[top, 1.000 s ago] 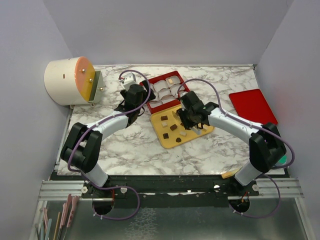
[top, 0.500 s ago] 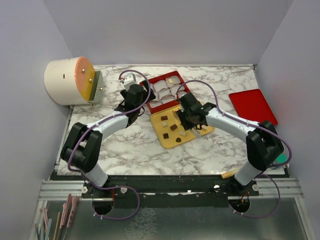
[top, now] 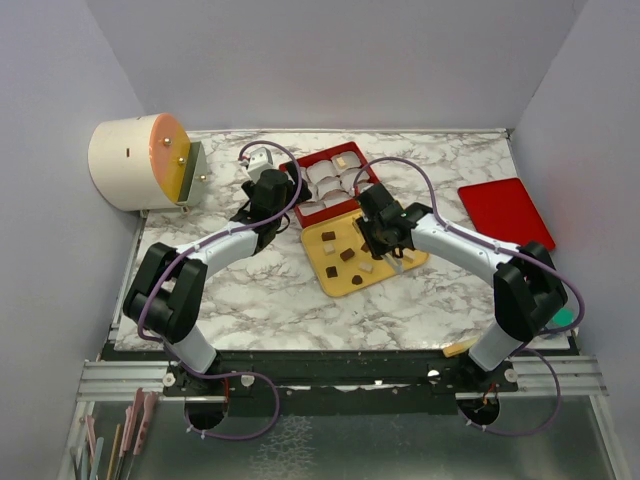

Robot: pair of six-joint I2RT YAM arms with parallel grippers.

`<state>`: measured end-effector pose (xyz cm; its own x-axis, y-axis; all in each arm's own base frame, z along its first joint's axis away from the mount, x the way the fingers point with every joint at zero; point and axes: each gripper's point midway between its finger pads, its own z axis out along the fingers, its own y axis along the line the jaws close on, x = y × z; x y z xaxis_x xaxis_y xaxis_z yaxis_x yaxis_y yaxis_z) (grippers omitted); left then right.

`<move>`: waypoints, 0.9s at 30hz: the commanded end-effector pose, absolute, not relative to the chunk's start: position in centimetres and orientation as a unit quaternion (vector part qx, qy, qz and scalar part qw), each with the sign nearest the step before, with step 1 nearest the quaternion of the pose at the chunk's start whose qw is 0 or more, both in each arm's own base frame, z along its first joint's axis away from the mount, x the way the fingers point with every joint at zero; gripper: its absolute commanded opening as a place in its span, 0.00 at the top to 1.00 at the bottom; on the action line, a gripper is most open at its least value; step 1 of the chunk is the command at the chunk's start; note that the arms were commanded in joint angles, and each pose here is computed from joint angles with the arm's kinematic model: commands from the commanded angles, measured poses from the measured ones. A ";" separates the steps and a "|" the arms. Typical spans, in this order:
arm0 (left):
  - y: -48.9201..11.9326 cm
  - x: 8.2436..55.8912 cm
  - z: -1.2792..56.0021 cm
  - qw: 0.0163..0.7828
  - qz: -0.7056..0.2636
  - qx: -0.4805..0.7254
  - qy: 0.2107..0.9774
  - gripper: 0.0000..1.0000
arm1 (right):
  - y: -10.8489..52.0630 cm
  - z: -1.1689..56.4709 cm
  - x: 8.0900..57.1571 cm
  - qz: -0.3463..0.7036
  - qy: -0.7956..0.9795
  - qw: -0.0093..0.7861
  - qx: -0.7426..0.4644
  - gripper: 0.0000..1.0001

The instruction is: Pack the chocolate

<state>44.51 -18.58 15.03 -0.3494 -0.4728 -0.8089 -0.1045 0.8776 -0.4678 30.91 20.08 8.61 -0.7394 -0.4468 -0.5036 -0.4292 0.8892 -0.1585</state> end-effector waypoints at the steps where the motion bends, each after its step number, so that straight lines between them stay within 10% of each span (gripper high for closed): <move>1: -18.8 44.7 14.9 0.540 -0.178 -0.180 0.802 0.05 | 20.0 10.3 31.4 -0.029 0.928 0.292 -0.228 0.84; 27: -18.4 45.5 17.1 0.560 -0.169 -0.181 0.790 0.04 | 22.7 17.7 34.0 0.010 0.905 0.354 -0.235 1.00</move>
<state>44.63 -18.60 15.23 -0.3460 -0.4729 -0.8104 -0.1035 0.8776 -0.4680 33.20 21.65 14.43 -0.6896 -0.4195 -0.5903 -0.4182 0.8962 -0.1483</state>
